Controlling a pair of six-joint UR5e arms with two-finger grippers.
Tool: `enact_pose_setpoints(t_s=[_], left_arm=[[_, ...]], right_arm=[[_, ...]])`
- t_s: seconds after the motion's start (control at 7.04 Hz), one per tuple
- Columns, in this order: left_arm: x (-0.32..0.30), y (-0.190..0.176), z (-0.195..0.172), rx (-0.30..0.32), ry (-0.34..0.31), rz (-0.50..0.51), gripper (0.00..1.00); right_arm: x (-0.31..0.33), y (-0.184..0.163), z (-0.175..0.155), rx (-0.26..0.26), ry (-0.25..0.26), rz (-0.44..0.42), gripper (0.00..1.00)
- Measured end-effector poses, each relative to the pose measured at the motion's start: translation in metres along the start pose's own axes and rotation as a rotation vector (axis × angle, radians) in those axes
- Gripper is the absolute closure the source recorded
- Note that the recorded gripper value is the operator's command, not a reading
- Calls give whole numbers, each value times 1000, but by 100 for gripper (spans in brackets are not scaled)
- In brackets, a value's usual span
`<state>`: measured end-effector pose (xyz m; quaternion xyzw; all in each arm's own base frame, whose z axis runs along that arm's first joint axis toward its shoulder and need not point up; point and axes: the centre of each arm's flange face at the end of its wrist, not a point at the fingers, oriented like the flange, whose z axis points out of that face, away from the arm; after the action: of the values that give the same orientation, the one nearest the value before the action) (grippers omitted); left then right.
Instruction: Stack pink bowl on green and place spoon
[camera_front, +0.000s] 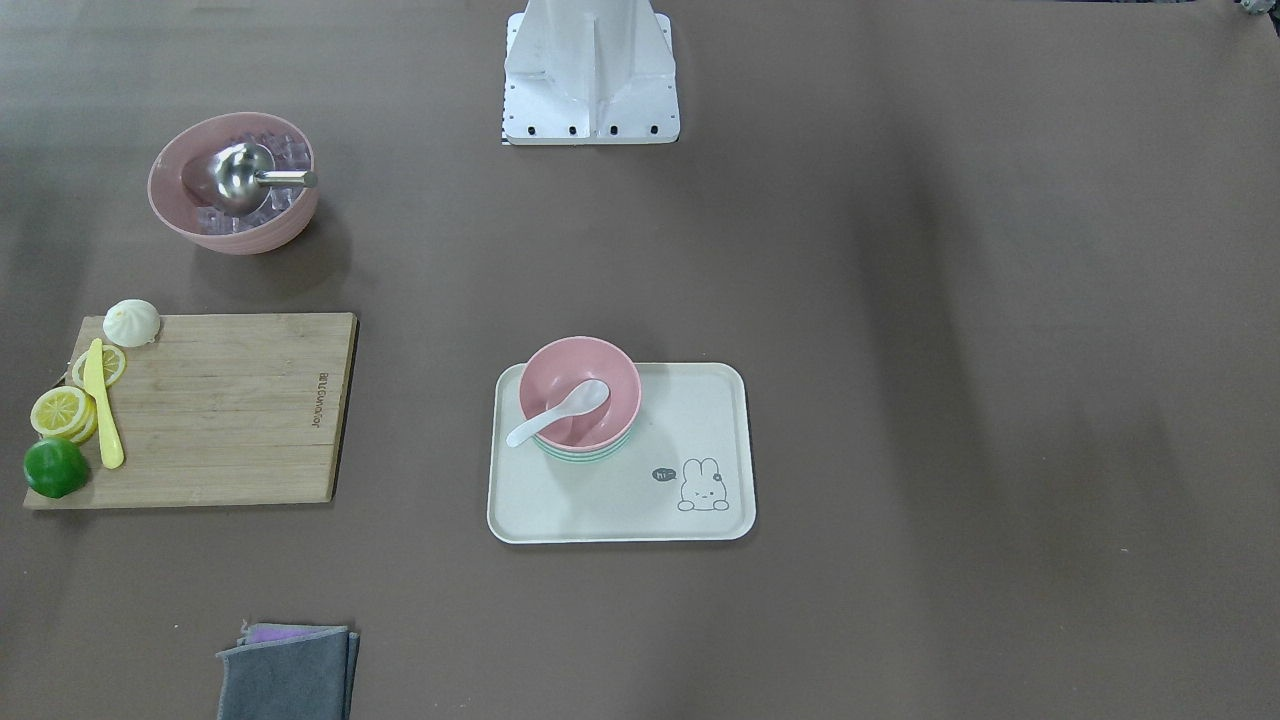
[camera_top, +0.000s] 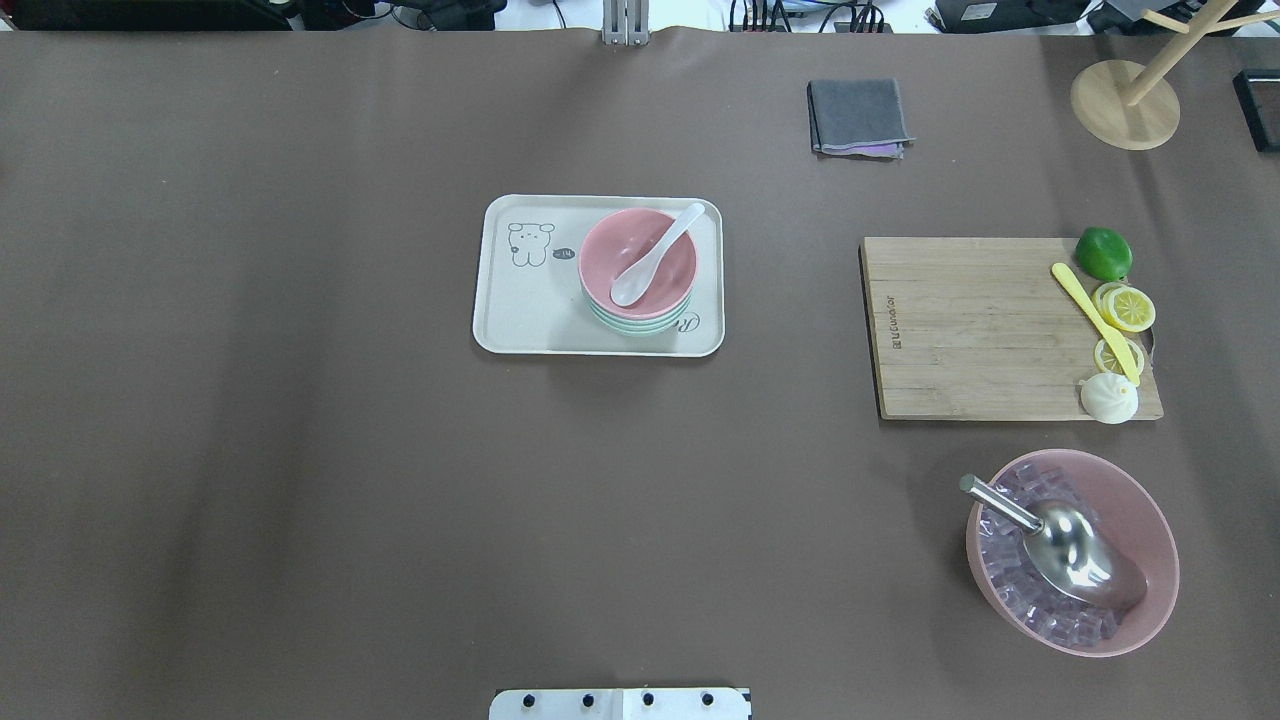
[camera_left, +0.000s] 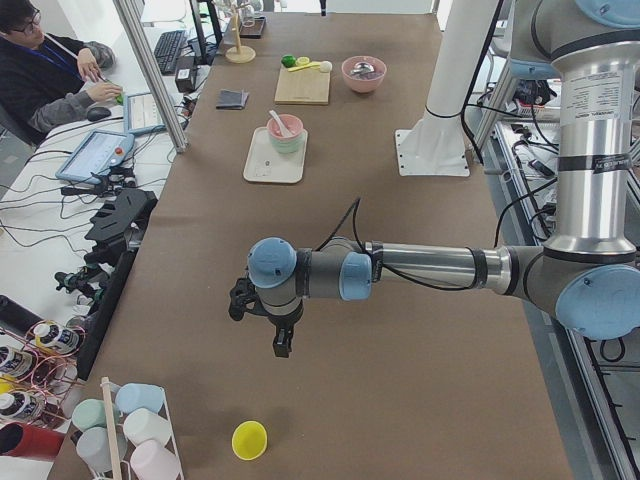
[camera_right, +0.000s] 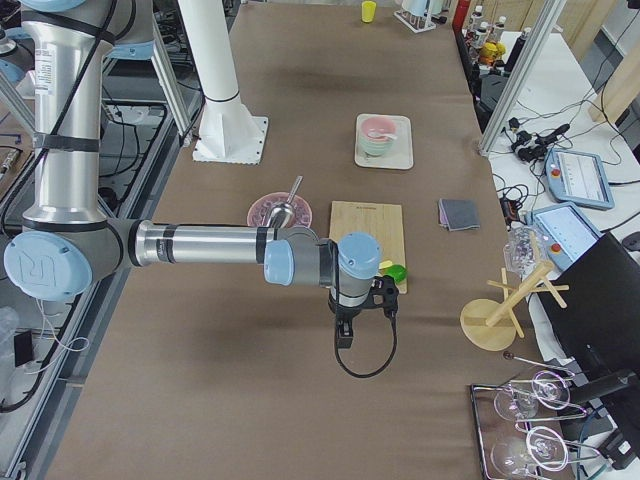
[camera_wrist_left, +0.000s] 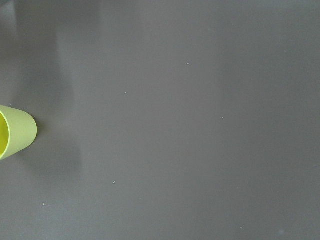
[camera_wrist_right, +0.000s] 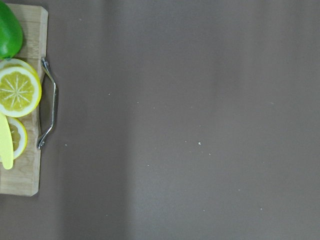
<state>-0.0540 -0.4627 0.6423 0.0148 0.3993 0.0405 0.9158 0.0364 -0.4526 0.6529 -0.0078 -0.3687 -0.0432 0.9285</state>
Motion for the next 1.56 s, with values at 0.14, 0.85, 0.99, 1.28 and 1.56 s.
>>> enact_pose_setpoints(t_s=[0.14,0.85,0.99,1.28,1.56], left_arm=[[-1,2,1,-2,1,-3,2],[-2,5,2,-4,1,-4,2],[-2,5,2,-4,2,-4,2],[-2,7,3,-5,6,-6,2],[-2,8,3,-6,8,-6,2]], right_arm=[[0,0,0,0,1,0,0],[1,1,1,-2,7,1,0],[1,1,1,-2,7,1,0],[2,2,2,-5,7,2,0],[2,2,3,-6,7,2,0]])
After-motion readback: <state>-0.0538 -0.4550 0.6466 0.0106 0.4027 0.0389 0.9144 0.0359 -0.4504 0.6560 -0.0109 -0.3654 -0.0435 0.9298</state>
